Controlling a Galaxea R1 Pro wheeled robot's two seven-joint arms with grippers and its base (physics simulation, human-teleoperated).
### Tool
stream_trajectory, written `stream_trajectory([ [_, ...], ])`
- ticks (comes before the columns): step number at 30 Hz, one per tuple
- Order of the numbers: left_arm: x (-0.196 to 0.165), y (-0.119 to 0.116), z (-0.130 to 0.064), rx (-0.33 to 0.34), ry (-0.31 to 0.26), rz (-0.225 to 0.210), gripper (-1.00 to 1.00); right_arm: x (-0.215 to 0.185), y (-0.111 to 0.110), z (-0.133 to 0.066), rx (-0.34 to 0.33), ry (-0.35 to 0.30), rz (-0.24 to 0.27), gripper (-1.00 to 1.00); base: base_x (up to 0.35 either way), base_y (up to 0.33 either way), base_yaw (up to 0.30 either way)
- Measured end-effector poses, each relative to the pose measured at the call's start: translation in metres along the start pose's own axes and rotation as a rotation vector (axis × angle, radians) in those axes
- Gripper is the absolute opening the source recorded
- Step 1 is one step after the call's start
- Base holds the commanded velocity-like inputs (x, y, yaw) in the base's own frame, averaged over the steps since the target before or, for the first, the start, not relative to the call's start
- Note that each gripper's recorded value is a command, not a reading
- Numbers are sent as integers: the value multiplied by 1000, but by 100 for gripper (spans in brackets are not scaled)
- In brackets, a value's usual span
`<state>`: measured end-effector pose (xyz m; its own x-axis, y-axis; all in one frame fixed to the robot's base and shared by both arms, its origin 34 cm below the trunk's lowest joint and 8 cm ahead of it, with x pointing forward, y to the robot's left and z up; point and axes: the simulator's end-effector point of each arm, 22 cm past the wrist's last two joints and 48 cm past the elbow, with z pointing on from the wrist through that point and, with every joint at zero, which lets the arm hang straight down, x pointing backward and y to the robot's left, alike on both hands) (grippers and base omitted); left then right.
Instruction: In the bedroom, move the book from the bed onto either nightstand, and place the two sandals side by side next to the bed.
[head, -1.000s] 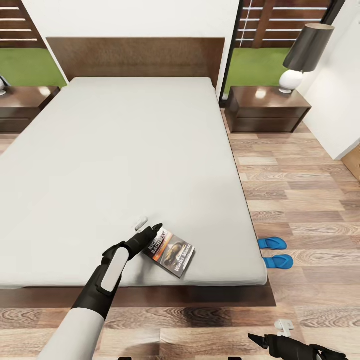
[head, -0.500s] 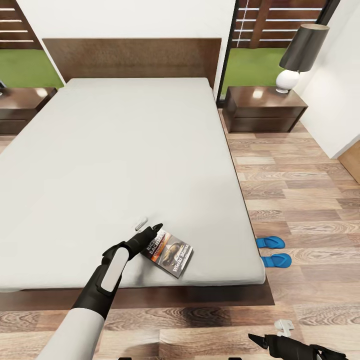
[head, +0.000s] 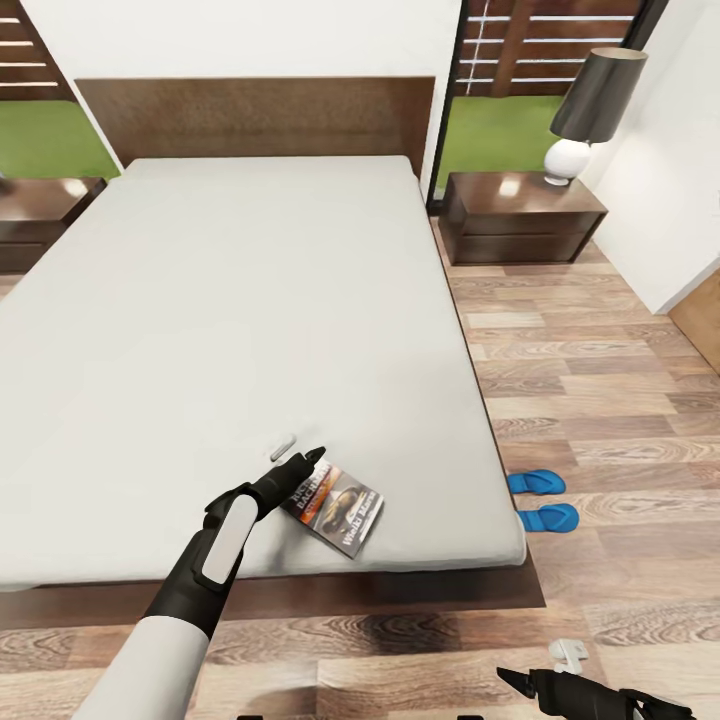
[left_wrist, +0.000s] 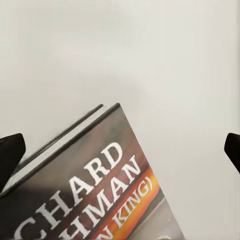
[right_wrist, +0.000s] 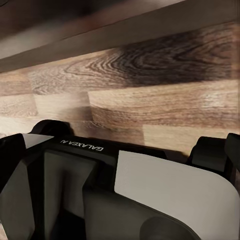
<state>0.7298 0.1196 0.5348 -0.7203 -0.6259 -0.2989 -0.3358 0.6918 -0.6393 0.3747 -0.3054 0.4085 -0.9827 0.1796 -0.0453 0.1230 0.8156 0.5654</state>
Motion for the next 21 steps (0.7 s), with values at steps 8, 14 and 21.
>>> stream_trajectory([
  [8, 0, -1, 0, 1, 0, 1, 100, 0, 0, 0, 0, 0, -1, 100, 0, 0, -8],
  [14, 0, -1, 0, 1, 0, 2, 100, 0, 0, 0, -1, 1, -2, 100, 0, 0, -101],
  [21, 0, -1, 0, 2, 0, 2, 100, -1, 1, 0, -1, 0, -2, 100, 0, 0, -101],
])
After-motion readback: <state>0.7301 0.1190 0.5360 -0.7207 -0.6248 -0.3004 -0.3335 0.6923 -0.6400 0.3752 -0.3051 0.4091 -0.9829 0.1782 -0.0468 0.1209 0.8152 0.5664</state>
